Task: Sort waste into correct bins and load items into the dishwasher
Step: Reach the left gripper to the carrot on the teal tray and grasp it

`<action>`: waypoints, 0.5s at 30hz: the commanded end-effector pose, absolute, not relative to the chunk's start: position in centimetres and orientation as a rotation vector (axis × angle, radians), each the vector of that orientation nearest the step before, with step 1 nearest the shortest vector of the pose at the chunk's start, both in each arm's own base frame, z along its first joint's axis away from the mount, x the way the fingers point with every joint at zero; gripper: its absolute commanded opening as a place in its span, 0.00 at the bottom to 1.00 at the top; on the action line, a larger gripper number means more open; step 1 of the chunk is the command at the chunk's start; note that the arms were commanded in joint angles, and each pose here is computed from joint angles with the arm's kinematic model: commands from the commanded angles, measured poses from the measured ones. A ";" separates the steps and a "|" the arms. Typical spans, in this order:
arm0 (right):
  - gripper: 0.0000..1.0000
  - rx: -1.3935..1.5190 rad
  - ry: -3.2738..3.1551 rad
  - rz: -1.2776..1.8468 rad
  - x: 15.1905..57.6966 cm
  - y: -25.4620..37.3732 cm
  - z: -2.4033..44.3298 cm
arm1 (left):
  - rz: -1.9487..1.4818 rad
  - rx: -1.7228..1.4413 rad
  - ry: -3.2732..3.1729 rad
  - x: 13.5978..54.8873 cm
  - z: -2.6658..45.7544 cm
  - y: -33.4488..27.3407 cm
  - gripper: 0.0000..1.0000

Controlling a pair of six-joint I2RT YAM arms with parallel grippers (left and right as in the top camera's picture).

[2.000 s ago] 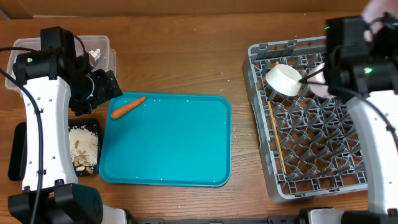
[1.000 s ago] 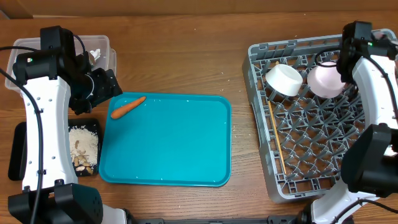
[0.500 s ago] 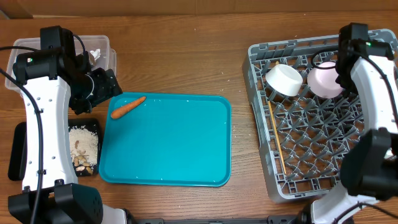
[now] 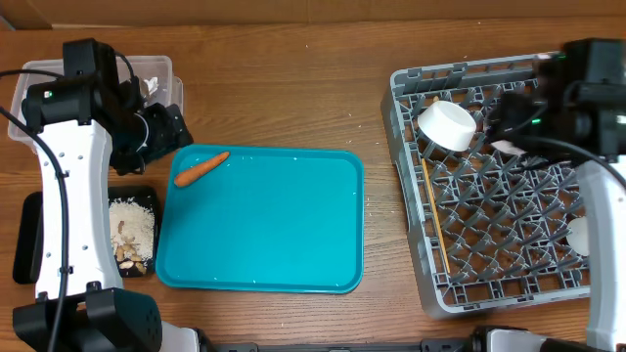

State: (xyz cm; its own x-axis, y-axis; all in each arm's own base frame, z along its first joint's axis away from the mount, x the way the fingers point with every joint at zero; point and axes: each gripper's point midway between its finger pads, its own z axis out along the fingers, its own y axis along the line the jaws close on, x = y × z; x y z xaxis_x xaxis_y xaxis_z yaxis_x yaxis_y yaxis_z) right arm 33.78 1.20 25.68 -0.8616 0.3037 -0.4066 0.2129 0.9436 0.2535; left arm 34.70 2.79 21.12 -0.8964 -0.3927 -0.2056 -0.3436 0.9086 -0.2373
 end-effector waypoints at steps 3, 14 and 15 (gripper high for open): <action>0.67 -0.008 2.755 0.567 31.4 10.9 24.0 | -0.111 -0.269 2.844 35.7 18.5 1.9 0.84; 0.68 -0.232 2.811 0.630 28.7 17.5 21.5 | 0.143 0.218 2.829 39.3 11.9 0.7 0.86; 0.68 -0.237 2.812 0.630 28.6 17.6 21.5 | 0.149 0.234 2.845 39.5 11.2 0.7 0.86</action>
